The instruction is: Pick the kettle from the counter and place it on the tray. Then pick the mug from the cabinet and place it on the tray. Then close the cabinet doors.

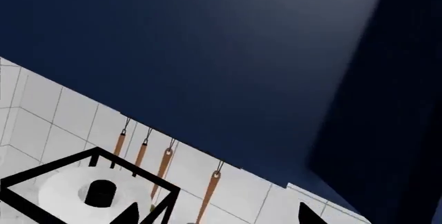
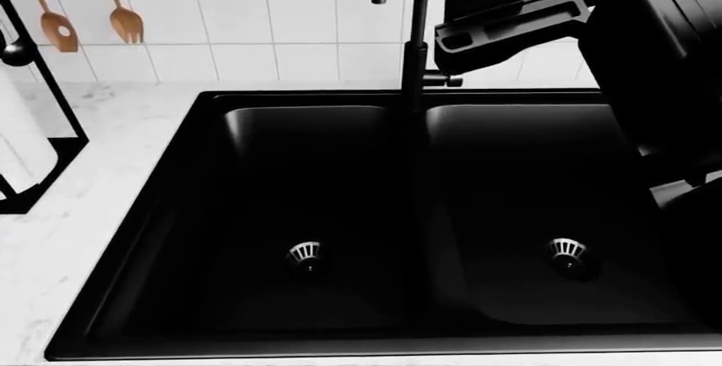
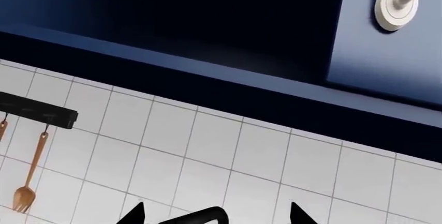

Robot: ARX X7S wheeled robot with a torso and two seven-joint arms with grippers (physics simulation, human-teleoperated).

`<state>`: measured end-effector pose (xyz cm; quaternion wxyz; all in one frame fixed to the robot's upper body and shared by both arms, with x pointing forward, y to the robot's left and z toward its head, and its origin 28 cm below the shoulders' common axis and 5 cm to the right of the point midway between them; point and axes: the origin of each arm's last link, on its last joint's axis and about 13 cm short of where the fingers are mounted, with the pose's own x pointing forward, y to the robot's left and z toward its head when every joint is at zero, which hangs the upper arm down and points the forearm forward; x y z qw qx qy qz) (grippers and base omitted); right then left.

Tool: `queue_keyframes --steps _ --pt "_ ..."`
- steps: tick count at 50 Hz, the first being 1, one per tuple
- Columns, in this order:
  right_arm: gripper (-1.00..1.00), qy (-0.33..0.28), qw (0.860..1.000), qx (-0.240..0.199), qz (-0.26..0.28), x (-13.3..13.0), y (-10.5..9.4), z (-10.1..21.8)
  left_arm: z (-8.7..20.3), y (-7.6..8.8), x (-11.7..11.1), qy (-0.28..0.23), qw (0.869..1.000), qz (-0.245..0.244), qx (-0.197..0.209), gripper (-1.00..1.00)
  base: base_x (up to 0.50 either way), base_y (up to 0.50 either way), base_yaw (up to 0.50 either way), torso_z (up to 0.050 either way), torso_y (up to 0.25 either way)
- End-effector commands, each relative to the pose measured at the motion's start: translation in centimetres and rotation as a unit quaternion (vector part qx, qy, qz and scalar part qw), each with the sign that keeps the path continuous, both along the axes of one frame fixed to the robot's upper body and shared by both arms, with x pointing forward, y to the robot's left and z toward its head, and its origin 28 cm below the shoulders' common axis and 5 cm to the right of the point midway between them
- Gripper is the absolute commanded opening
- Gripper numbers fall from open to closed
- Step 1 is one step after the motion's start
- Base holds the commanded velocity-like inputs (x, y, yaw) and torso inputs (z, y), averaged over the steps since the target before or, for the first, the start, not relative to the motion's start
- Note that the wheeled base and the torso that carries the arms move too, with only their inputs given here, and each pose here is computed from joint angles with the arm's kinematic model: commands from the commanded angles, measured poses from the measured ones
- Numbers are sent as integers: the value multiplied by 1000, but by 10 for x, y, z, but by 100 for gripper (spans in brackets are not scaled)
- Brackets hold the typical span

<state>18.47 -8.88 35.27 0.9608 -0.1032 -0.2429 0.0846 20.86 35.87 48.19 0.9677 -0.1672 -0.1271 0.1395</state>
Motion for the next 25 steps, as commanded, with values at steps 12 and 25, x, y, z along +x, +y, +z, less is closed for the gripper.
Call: queue_keyframes --steps 12,25 --pt "100 15 1000 8 -2 5 -3 -10 39 -97 -93 -245 942 -199 115 100 0 0 0 5 2" --pt "100 21 1000 9 4 10 -4 -15 27 -80 -125 -245 943 -182 134 100 0 0 0 4 5"
